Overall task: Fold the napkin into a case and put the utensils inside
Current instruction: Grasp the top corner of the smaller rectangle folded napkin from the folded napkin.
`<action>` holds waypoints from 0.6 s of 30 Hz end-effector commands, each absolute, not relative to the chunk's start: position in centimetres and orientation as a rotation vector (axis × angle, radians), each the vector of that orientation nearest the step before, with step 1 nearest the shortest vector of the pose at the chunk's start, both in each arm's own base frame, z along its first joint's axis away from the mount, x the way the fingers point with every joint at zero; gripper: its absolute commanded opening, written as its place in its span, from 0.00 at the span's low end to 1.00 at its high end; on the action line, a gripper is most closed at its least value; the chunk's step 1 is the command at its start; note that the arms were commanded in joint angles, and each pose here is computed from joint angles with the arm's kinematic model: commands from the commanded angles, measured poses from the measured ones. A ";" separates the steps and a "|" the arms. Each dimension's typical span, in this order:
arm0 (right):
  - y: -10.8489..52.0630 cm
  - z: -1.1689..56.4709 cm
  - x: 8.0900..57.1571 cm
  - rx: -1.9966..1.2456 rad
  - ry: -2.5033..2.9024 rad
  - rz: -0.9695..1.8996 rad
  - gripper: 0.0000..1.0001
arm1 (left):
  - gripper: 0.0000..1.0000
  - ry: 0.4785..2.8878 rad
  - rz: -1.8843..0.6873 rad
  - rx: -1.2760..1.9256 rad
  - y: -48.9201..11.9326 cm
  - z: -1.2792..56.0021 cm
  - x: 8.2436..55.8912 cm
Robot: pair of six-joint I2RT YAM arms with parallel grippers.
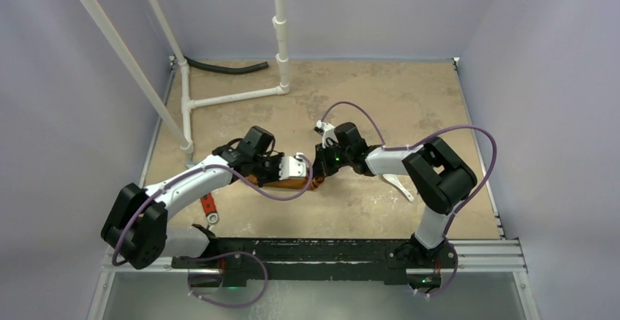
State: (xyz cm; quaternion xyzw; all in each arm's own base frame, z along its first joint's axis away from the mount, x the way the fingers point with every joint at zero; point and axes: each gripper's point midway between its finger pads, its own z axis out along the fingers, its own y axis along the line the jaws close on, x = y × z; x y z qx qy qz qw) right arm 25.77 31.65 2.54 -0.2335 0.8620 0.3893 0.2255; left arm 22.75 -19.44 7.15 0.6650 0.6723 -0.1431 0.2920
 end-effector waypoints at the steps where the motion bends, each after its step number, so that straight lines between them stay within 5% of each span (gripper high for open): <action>1: 31.3 1.6 24.8 -0.652 2.431 1.092 0.00 | 0.06 1.779 -0.531 1.809 -21.3 6.9 21.3; 10: 31.6 2.4 23.7 -0.683 2.412 1.168 0.03 | 0.00 1.858 -0.256 1.690 -19.7 5.0 26.0; 18: 31.7 4.2 23.4 -0.686 2.366 1.242 0.13 | 0.00 1.896 -0.257 1.708 -18.8 2.8 25.3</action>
